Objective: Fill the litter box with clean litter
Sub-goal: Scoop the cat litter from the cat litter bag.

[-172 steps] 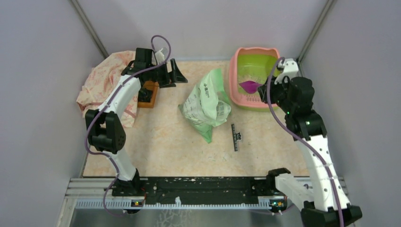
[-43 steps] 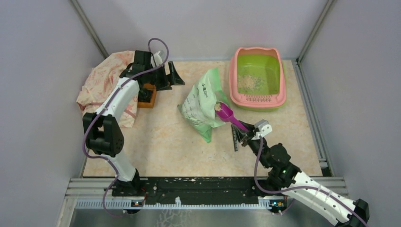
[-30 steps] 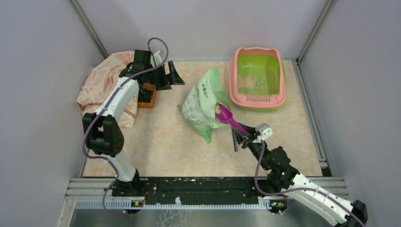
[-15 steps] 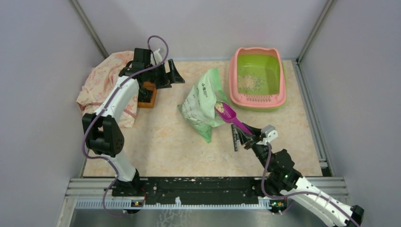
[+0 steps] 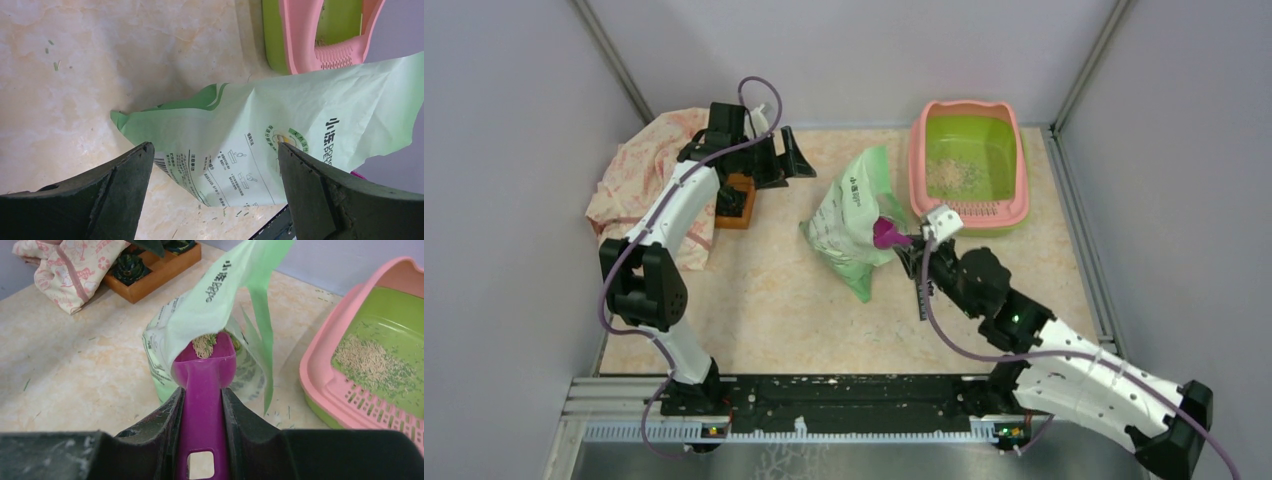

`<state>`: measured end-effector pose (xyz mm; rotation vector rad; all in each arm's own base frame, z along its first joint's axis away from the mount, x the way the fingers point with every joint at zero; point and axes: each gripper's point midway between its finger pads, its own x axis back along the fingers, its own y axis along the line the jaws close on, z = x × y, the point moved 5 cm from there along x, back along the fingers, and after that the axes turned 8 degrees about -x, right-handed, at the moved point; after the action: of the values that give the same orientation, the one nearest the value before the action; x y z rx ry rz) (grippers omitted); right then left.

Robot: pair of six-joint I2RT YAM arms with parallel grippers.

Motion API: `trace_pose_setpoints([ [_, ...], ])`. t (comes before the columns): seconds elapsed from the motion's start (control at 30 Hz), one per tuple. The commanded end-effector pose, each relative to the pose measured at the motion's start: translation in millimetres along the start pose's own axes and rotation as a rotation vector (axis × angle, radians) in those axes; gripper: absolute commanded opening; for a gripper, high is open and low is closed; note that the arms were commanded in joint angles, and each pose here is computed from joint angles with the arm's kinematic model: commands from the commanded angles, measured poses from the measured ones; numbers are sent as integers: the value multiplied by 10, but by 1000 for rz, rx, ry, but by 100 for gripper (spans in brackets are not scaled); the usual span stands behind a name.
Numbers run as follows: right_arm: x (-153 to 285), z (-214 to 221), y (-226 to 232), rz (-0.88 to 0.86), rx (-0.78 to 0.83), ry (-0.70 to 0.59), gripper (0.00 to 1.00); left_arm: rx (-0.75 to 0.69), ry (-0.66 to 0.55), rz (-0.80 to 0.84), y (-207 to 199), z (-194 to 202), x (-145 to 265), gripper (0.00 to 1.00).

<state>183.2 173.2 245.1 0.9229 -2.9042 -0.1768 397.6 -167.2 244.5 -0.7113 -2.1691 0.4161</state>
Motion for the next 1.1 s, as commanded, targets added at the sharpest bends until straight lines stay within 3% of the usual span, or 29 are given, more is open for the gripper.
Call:
trace_pose_setpoints([
  [0.0, -150, -425, 203, -48, 15, 135, 0, -19, -19, 32, -76, -75, -4, 99],
  [0.27, -427, -645, 42, -63, -65, 511, 0, -25, -19, 55, -102, -71, 5, 99],
  [0.43, -540, -669, -24, -74, -89, 658, 0, -32, -18, 60, -105, -50, 14, 99],
  [1.07, -1205, -155, 76, -158, -115, 824, 0, 4, 36, 9, 126, 230, -166, 99],
])
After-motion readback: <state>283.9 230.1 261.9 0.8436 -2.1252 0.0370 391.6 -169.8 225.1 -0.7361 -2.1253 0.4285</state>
